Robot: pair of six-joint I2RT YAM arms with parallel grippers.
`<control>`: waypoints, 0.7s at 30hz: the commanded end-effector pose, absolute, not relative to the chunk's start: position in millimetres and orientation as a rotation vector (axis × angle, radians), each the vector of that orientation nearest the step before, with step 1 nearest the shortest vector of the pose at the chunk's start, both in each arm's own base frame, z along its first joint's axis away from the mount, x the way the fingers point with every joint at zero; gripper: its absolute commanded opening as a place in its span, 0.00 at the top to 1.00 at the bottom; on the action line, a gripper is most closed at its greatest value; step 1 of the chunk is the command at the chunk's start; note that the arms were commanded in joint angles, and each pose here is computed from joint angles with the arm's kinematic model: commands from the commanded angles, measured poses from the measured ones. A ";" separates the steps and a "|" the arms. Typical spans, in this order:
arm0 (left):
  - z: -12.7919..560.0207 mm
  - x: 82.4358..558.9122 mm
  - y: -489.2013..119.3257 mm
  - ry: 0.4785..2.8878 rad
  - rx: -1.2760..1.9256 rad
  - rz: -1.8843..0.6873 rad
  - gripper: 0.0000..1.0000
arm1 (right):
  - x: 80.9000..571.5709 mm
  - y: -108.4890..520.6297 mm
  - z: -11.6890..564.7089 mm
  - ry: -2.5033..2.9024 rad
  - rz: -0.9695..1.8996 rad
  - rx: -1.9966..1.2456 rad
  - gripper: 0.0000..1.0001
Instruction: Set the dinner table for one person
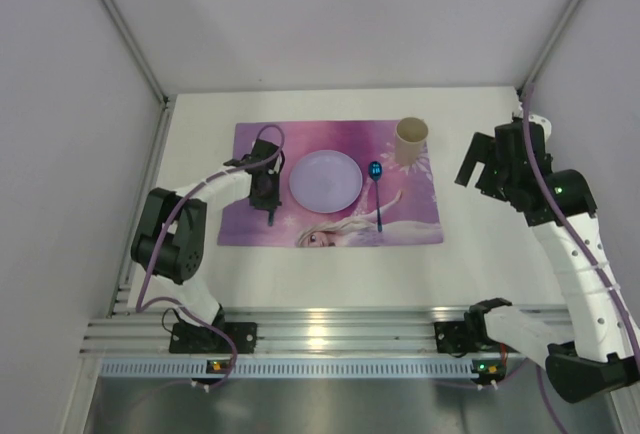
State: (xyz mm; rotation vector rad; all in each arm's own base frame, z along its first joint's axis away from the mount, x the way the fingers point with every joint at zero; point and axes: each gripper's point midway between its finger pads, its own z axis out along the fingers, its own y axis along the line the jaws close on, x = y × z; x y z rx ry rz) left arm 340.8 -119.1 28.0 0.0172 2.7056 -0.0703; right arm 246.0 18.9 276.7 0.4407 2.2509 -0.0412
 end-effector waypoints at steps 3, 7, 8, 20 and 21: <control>48.2 355.9 -120.9 2.629 -0.040 -0.098 0.73 | 257.5 15.3 282.5 2.202 -0.053 0.435 0.00; 89.2 366.1 -120.7 2.558 -0.049 -0.102 0.55 | 259.0 17.1 287.0 2.184 -0.036 0.423 0.00; 92.6 366.7 -120.0 2.558 -0.049 -0.095 0.52 | 258.6 16.8 286.8 2.183 -0.035 0.422 0.00; 191.2 303.8 -117.4 2.378 -0.129 -0.233 0.12 | 220.0 111.8 291.6 2.044 0.645 0.037 0.00; 190.2 294.0 -113.8 2.388 -0.138 -0.220 0.09 | 210.5 118.8 269.2 2.078 0.708 0.043 0.00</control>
